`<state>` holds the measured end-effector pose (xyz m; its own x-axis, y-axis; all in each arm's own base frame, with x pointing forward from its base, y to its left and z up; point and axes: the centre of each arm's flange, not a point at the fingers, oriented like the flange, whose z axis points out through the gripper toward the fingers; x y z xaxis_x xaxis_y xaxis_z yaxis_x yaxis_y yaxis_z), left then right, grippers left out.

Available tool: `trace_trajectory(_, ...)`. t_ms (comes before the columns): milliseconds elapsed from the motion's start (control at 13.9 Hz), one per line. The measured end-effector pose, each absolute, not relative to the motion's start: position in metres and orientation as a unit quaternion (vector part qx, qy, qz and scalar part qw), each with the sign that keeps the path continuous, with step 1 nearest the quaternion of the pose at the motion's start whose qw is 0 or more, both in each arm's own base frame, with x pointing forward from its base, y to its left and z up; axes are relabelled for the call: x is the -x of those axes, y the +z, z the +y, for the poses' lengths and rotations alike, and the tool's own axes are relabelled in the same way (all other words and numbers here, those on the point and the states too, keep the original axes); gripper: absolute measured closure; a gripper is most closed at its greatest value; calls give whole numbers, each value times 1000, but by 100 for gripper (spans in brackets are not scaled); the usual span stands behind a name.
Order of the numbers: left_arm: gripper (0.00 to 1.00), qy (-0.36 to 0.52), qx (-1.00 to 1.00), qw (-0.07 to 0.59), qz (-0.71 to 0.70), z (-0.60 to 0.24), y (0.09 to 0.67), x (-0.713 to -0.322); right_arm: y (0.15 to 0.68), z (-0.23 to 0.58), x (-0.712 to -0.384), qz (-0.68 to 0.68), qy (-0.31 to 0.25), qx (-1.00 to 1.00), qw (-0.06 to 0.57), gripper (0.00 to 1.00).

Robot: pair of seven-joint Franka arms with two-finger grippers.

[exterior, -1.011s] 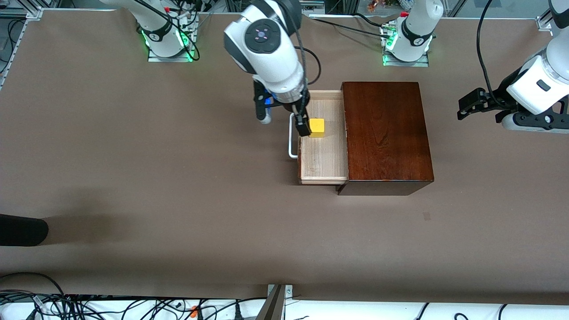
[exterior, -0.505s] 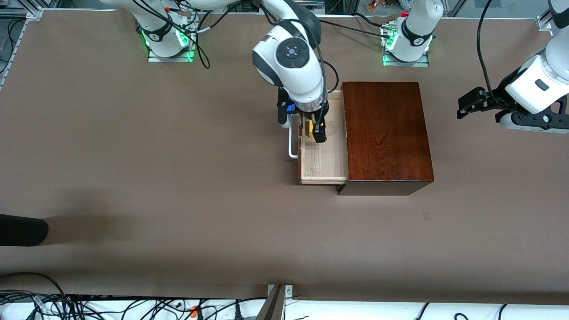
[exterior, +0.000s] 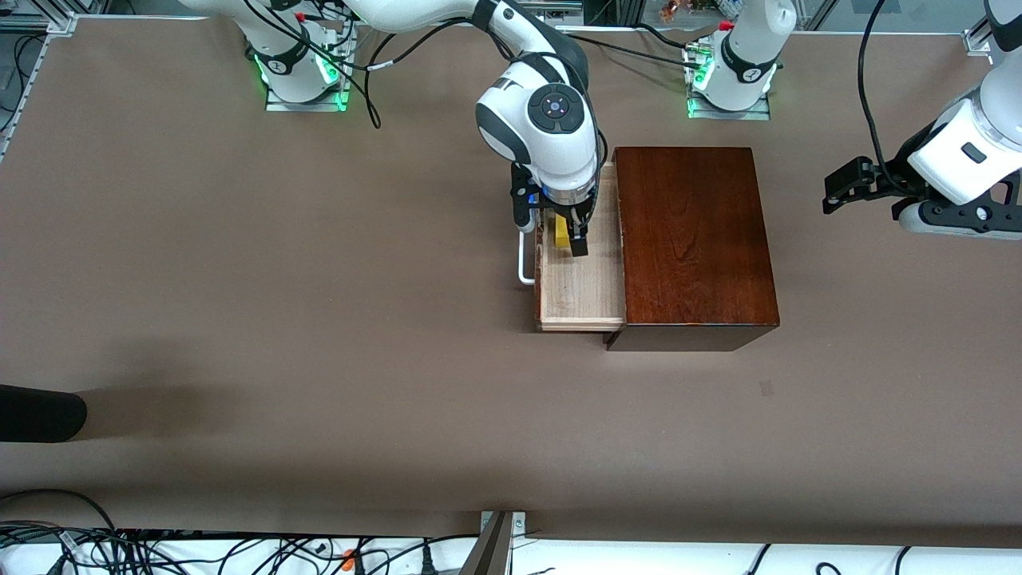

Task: Open drawer, take yellow block, close drawer
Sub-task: 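Lower the right gripper and grasp the yellow cube, then lift it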

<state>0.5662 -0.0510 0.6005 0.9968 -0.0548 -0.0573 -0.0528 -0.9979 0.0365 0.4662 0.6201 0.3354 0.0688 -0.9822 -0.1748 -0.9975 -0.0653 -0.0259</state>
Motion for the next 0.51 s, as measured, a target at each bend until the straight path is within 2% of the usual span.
trace_trajectory(505, 0, -26, -999, 18, -28, -53, 604, -564, 328, 628, -447, 667, 41, 743, 39, 0)
